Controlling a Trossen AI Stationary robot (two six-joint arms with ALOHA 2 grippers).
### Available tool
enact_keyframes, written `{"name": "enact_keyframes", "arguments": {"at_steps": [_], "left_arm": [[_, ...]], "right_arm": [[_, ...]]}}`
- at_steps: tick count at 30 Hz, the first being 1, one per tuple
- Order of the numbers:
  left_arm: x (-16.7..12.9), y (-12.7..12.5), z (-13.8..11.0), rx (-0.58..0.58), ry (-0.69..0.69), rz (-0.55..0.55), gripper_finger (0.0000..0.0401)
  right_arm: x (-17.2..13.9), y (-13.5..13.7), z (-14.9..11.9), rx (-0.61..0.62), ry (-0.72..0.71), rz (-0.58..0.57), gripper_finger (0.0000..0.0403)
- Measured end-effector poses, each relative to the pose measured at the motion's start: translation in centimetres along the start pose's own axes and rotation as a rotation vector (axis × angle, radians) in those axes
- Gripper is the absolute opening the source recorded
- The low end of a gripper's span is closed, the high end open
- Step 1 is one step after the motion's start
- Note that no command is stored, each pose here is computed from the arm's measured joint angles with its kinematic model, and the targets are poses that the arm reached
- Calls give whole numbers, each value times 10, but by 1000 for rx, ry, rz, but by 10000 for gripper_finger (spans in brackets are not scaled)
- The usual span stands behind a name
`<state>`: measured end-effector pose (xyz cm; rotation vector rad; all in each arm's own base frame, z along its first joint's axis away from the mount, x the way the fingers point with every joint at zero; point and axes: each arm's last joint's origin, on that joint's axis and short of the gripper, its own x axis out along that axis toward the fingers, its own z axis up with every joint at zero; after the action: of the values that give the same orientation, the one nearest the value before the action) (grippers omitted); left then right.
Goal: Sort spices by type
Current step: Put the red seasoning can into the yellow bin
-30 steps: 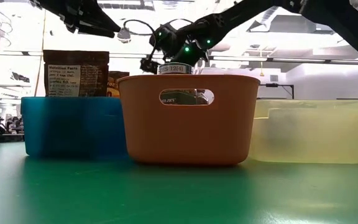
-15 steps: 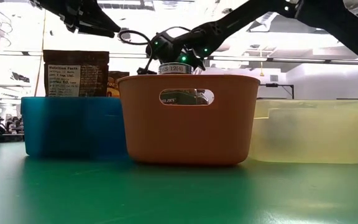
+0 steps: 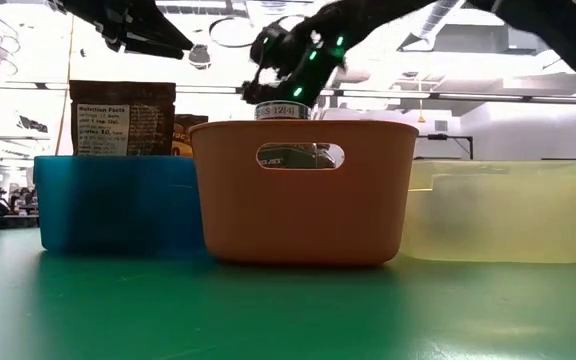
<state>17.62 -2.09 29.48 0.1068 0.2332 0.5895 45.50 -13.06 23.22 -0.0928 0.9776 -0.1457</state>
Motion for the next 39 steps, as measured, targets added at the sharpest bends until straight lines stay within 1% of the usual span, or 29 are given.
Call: {"name": "enact_keyframes", "arguments": {"at_steps": [4, 7, 10, 12, 14, 17, 20, 23, 27, 30, 34, 36, 39], "left_arm": [[-1, 1, 0, 5, 4, 0, 256], [-1, 1, -1, 11, 10, 1, 256], [-1, 1, -1, 12, 10, 1, 256], [-1, 1, -1, 11, 10, 1, 256], [-1, 1, -1, 11, 10, 1, 256], [-1, 1, 0, 3, 3, 0, 256], [-1, 1, 1, -12, -10, 0, 256], [-1, 1, 3, -33, -24, -1, 256], [-1, 1, 5, -55, -39, -2, 256], [-1, 1, 6, -82, -44, -3, 256], [-1, 1, 6, -103, -44, -6, 256], [-1, 1, 6, -107, -47, -26, 256], [-2, -1, 10, -128, -72, -96, 256]], "right_arm": [[-43, 2, -4, 10, 80, 18, 235], [-70, 12, -11, 20, 85, 28, 235], [-96, 29, -23, 34, 66, 42, 235], [-116, 42, -33, 44, 44, 32, 235], [-139, 56, -42, 50, -22, 28, 235], [-169, 81, -56, 58, -126, 58, 235], [-185, 108, -77, 73, -171, 114, 235], [-191, 133, -102, 101, -178, 130, 235], [-185, 162, -132, 114, -173, 137, 237], [-182, 179, -145, 122, -189, 136, 237], [-171, 194, -157, 128, -142, 121, 238], [-164, 200, -163, 120, -118, 111, 238], [-152, 206, -173, 109, -76, 91, 238]]}}
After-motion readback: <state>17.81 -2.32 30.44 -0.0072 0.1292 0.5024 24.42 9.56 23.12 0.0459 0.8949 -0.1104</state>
